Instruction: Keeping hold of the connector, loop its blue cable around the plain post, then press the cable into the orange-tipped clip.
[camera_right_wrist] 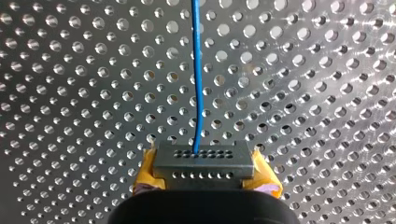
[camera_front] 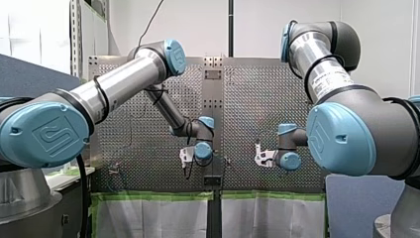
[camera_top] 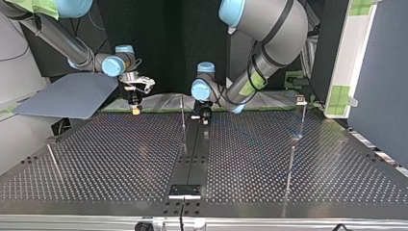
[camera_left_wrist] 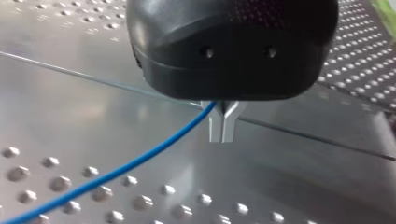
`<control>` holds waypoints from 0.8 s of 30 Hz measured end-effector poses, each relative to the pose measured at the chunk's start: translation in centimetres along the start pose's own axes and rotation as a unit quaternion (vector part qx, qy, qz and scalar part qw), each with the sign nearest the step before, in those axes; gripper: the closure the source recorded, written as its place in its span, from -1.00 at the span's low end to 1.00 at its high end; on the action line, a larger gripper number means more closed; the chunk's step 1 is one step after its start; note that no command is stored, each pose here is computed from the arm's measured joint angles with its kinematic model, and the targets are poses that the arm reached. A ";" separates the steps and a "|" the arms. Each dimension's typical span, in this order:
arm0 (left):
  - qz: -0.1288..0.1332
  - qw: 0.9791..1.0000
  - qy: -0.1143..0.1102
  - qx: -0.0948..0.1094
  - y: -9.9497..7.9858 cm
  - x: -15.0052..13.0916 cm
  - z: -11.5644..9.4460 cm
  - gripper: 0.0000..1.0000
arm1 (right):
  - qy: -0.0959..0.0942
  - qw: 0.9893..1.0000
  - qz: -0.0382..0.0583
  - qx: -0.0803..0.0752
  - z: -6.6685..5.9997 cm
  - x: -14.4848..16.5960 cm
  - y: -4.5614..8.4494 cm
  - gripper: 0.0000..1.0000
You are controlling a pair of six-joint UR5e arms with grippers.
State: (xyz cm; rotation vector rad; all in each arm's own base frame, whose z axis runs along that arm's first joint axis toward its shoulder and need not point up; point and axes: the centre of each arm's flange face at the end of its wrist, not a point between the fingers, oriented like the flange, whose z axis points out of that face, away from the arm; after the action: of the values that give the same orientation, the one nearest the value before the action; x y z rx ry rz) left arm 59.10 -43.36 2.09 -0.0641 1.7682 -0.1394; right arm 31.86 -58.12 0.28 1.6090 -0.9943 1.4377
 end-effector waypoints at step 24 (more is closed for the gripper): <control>0.011 1.000 0.010 -0.005 0.2 0.7 0.2 0.48 | -0.003 1.000 0.001 -0.009 0.4 0.2 0.9 1.00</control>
State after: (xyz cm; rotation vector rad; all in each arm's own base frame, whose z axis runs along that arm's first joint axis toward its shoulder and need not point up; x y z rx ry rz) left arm 59.16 -43.27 1.32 -0.0512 1.7882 -0.1158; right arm 31.20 -58.91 0.47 1.6006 -1.0102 1.4208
